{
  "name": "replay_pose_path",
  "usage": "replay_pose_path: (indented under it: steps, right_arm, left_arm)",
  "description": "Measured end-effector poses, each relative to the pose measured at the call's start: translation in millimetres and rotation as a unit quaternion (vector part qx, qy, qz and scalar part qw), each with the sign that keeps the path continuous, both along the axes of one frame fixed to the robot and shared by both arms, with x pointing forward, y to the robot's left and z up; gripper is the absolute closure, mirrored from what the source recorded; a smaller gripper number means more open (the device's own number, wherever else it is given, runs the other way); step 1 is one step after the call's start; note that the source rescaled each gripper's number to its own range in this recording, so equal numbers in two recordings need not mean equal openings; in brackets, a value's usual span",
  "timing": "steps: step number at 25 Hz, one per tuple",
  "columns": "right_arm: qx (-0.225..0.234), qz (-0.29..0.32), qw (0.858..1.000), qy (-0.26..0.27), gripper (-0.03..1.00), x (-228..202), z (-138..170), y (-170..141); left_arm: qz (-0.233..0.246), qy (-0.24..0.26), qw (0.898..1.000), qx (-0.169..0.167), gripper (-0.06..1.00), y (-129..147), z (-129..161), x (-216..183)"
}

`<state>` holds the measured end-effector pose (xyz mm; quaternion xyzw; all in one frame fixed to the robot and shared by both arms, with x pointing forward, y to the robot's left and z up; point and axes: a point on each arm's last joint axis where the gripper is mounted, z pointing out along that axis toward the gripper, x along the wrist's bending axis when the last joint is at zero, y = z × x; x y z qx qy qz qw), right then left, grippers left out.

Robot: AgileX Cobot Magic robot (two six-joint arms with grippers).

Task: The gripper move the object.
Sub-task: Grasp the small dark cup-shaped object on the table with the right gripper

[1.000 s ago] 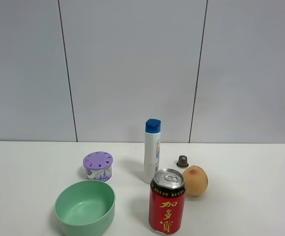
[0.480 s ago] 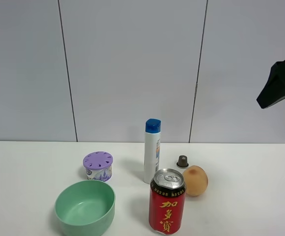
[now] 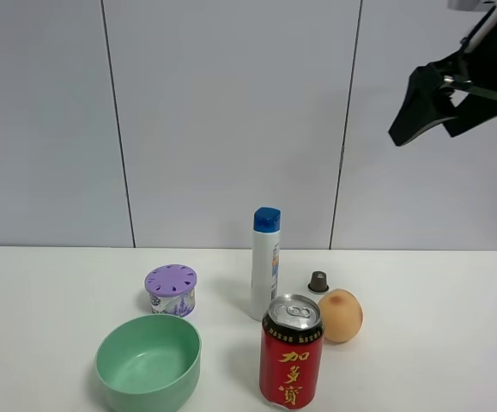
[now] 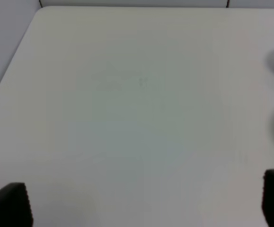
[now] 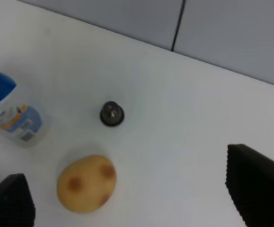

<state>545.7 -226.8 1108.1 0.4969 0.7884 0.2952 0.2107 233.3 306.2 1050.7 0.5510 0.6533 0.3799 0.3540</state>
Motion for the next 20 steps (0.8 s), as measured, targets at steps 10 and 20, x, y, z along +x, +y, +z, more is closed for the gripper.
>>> replay_pose_path:
  steps: [10, 20]
  right_arm:
    - [-0.010, 0.041, 0.998, 0.042, 0.20, 42.1, -36.7, 40.2]
    - [-0.024, 0.048, 0.997, 0.053, 0.20, 60.9, -64.4, 44.7]
  left_arm:
    - [0.000, 0.000, 1.000, 0.000, -0.06, 0.0, 0.0, 0.0]
    - [0.000, 0.000, 1.000, 0.000, -0.06, 0.0, 0.0, 0.0]
